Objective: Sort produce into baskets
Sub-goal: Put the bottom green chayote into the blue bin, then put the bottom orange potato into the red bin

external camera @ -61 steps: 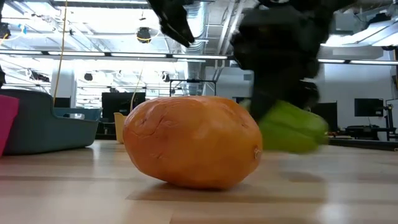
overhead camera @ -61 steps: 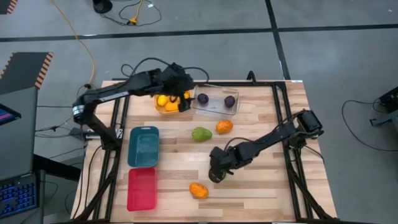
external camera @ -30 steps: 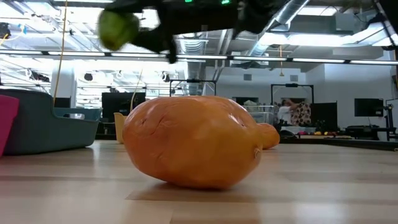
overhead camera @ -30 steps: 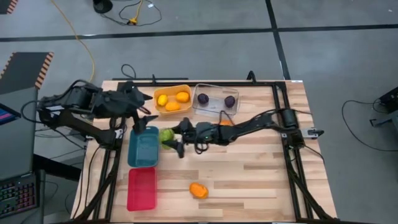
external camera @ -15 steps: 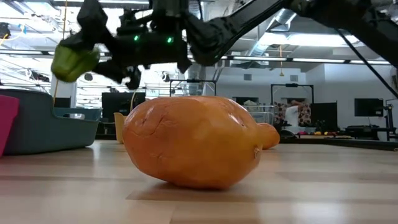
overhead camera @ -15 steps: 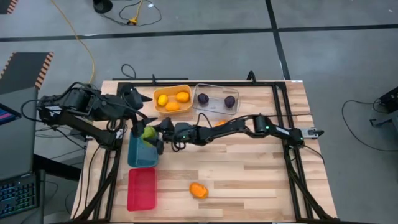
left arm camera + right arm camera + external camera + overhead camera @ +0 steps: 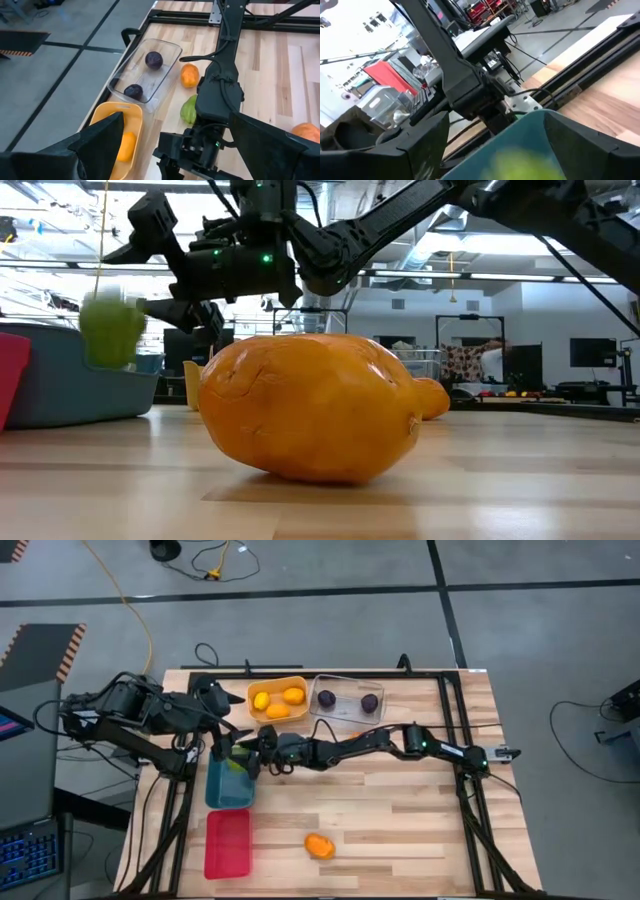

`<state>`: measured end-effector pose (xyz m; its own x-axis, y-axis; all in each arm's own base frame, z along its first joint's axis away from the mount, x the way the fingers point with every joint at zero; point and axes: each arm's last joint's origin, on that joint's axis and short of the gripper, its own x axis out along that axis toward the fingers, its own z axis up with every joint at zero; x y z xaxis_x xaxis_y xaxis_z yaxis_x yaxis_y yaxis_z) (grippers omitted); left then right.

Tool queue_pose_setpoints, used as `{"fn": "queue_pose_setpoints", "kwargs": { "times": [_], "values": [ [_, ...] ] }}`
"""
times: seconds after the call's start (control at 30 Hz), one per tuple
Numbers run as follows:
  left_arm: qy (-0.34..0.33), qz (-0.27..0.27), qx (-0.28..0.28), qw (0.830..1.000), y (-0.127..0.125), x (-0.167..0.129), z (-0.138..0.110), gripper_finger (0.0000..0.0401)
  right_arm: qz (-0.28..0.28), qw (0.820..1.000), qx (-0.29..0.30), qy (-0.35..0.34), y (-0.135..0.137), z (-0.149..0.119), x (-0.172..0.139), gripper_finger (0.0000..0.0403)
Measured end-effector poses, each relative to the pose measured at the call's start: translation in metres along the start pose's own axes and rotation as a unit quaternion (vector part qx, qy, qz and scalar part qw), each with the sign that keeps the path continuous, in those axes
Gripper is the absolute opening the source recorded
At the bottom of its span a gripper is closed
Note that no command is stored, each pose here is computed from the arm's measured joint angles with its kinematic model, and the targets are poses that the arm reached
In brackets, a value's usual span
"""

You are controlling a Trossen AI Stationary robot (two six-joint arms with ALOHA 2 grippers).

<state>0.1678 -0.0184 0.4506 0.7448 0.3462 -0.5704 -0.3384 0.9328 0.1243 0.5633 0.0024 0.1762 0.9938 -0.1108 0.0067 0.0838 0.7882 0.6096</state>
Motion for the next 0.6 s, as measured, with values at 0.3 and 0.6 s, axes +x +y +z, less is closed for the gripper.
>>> {"fn": "queue_pose_setpoints", "kwargs": {
  "times": [0.3,0.6],
  "values": [
    [0.000,-0.001,0.000,1.000,0.000,0.000,0.000,0.0347,-0.011,1.000,-0.012,0.025,-0.003,-0.004,0.000,0.0349],
    [0.015,-0.061,0.000,0.998,-0.004,0.000,-0.001,0.0347,0.052,0.982,-0.138,0.121,0.027,0.039,-0.015,0.0349]
  ]
}}
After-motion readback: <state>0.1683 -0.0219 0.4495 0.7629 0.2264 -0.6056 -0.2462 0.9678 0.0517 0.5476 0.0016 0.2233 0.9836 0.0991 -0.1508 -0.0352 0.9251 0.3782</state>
